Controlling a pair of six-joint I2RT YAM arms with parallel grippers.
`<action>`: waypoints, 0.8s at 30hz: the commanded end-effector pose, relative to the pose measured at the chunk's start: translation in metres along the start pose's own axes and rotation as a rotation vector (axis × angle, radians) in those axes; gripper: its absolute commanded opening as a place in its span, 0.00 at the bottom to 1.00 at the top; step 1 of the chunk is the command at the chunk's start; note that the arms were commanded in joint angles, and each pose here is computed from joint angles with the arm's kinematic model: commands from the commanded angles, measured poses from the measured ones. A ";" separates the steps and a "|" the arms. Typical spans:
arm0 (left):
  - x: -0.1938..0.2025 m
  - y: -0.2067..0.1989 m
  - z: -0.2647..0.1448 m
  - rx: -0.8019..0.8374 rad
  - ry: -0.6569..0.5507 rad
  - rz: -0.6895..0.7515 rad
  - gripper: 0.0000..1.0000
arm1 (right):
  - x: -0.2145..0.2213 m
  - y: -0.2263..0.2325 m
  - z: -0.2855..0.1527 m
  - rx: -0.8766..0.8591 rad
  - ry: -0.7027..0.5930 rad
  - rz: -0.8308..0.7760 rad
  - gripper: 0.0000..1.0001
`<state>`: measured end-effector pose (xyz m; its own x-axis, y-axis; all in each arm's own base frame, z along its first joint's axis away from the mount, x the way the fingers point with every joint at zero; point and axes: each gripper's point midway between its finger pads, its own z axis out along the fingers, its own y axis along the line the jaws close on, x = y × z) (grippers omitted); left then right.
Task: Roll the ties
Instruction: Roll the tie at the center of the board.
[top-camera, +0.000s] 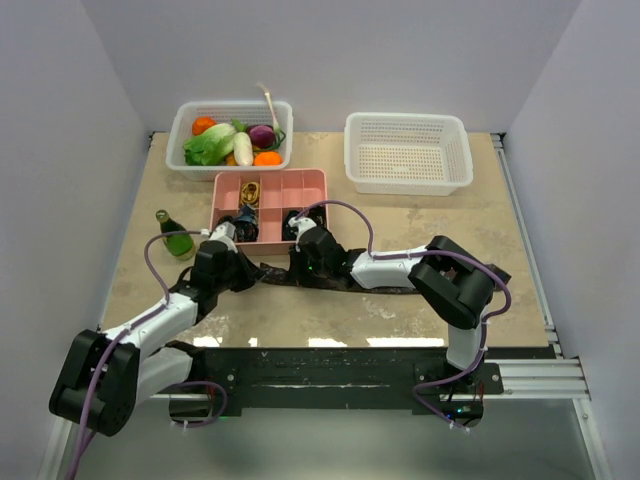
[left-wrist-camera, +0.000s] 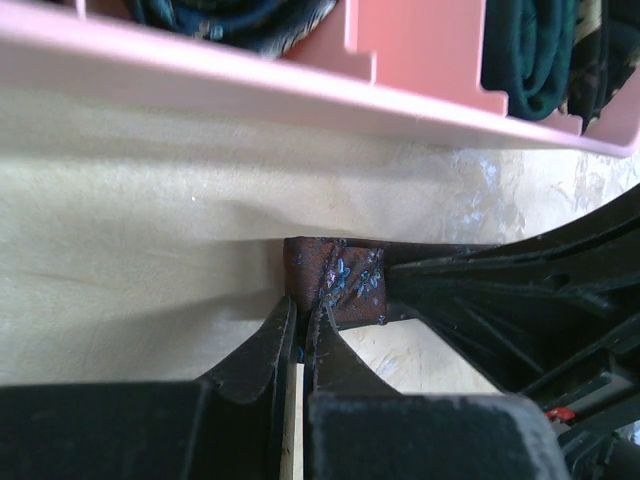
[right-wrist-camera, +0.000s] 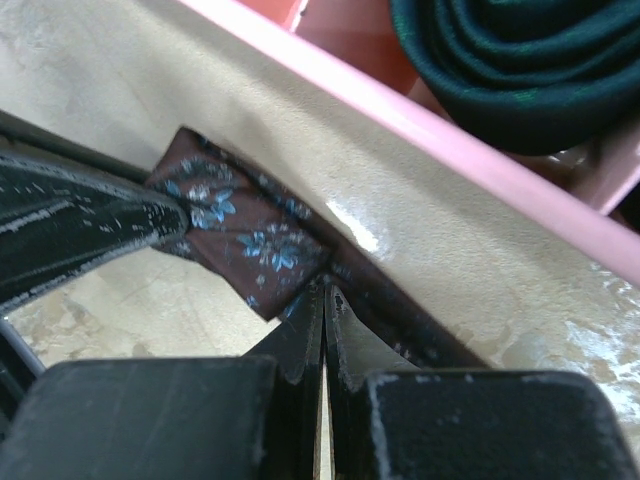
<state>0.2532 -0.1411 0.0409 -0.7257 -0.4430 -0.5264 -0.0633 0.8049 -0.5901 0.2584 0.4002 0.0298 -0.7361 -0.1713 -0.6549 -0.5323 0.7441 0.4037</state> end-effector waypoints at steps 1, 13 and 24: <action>-0.029 -0.011 -0.005 -0.017 -0.078 0.083 0.00 | -0.023 0.025 -0.007 -0.079 -0.062 0.009 0.00; -0.027 -0.016 -0.007 -0.090 -0.038 0.193 0.00 | -0.048 0.035 -0.017 -0.092 -0.128 0.003 0.00; -0.034 -0.027 -0.008 -0.126 -0.067 0.222 0.00 | -0.041 0.041 0.005 -0.125 -0.096 0.008 0.00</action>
<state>0.2609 -0.1426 0.0607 -0.7241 -0.2744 -0.6327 -0.0064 0.9201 -0.3916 0.2649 0.4219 0.0595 -0.7113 -0.1256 -0.6916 -0.5605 0.6950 0.4503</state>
